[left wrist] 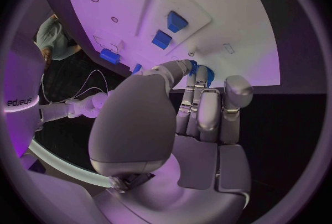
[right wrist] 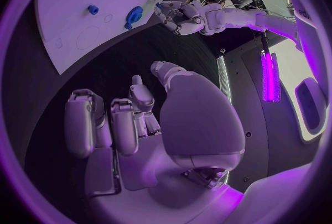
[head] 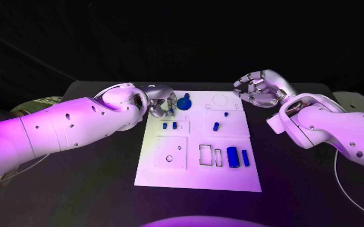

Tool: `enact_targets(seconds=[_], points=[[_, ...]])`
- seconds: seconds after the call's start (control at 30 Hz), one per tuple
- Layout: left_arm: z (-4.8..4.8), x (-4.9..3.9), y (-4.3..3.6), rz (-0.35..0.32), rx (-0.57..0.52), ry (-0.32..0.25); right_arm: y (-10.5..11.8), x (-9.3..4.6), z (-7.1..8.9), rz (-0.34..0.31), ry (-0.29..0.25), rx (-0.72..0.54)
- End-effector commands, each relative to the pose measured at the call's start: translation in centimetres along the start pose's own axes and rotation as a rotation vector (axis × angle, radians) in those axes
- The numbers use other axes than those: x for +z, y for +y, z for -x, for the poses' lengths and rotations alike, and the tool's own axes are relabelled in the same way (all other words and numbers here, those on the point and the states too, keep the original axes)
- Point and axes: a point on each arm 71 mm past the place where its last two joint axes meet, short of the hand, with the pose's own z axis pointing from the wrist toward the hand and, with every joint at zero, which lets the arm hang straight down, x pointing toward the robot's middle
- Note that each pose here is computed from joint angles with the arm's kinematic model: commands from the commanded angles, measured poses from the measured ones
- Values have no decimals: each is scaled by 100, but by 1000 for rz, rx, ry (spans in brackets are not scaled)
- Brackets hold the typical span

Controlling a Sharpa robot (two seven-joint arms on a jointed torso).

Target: Assemble the parts on the task board

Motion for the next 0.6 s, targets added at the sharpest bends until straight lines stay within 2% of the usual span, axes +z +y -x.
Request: enact_targets(seconds=[0.03, 0.6], points=[[-4, -5, 10, 6, -11, 15, 9, 1, -9, 12, 6, -6], [-22, 21, 1, 6, -13, 32, 9, 8, -18, 12, 7, -5]])
